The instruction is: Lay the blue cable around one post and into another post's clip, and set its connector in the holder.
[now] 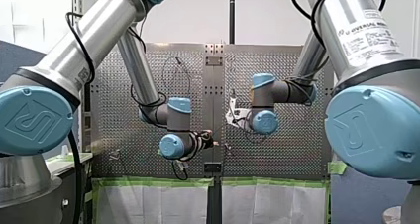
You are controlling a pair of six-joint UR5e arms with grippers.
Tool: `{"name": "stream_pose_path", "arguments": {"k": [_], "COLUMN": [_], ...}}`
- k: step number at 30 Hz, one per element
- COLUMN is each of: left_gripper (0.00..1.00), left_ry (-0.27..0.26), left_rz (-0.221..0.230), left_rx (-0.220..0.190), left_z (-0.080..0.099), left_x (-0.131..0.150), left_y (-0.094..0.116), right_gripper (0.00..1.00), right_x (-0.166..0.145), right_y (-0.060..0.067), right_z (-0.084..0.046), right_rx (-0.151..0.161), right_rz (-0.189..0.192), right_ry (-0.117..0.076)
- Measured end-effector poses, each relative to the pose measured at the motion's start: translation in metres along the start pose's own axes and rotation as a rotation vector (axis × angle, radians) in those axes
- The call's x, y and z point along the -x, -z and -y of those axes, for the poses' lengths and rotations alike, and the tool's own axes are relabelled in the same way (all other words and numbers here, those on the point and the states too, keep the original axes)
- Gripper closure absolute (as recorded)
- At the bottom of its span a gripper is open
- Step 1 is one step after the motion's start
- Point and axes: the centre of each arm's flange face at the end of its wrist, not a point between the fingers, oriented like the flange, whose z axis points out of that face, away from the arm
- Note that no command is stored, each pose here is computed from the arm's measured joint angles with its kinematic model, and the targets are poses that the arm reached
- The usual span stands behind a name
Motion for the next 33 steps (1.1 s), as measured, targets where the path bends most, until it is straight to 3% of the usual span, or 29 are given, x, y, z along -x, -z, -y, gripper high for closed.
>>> {"name": "stream_pose_path", "arguments": {"k": [10,19,33], "left_gripper": [0.00,0.00,0.00], "left_ry": [-0.019,0.042,0.043], "left_rz": [0.055,0.099,0.106], "left_rx": [0.071,0.111,0.101], "left_z": [-0.006,-0.011,-0.009], "left_x": [0.005,0.010,0.010], "left_y": [0.001,0.000,0.000], "right_gripper": [0.82,0.82,0.82], "right_x": [-0.002,-0.001,0.001], "right_y": [0.008,0.013,0.018], "right_z": [0.014,0.025,0.035], "right_rx": [-0.019,-0.039,-0.064], "right_rz": [0.011,0.012,0.010], "right_ry": [-0.003,-0.016,-0.023]}}
